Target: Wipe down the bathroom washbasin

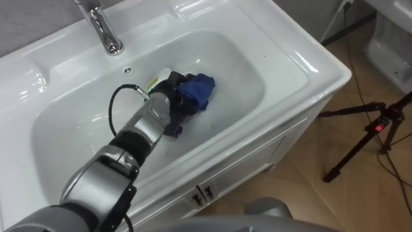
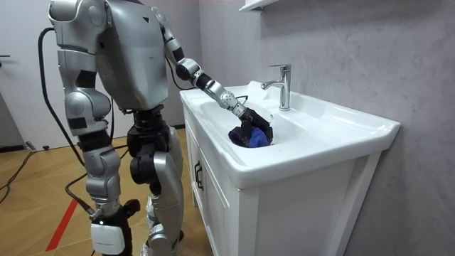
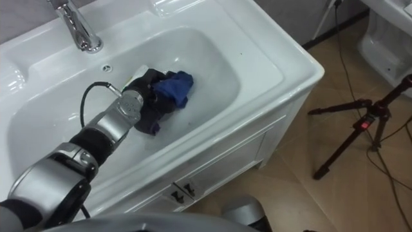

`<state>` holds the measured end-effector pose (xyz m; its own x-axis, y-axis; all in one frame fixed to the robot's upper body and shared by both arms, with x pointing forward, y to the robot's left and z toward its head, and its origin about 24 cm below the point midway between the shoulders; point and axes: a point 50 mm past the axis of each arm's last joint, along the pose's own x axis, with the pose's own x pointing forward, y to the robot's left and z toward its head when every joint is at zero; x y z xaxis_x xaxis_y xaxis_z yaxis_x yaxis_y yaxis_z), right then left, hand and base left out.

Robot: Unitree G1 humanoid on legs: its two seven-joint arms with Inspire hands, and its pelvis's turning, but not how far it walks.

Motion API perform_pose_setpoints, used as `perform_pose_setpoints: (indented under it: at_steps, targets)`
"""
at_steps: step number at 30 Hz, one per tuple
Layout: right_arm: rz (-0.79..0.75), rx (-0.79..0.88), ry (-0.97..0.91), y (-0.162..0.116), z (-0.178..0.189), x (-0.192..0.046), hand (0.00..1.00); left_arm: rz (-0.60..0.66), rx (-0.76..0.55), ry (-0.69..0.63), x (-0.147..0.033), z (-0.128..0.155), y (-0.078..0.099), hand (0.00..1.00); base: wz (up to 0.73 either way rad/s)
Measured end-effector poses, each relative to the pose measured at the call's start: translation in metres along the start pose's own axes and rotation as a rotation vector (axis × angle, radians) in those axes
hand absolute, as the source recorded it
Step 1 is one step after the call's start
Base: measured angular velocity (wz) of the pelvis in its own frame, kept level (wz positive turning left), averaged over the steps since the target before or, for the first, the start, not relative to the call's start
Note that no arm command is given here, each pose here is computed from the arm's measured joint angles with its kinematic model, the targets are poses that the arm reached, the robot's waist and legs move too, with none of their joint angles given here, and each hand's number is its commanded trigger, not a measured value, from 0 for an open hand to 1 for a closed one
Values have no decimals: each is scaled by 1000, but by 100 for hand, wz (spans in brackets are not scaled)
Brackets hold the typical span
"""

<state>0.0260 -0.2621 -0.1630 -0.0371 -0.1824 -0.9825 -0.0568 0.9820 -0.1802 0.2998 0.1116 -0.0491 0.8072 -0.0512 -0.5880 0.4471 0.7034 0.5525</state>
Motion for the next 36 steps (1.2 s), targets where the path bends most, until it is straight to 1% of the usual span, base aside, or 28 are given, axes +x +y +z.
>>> perform_pose_setpoints:
  at_steps: [8, 15, 20, 28, 36]
  targets:
    - [-8, 1, -3, -1, 1, 0, 0, -24, -25, -24, 0, 8, -2, 100, 0]
    - [-34, -2, -24, -3, 2, 0, 0, -73, -68, -110, -4, 29, -9, 100, 0]
    - [-47, -3, -36, -4, 4, 0, 0, -84, -86, -133, -5, 34, -8, 100, 0]
    - [-69, -7, -63, -5, 12, -1, 0, -91, -102, -226, -11, 55, -5, 100, 0]
    - [-80, -34, -56, -4, 8, 0, 0, -94, -99, -232, -11, 56, -6, 100, 0]
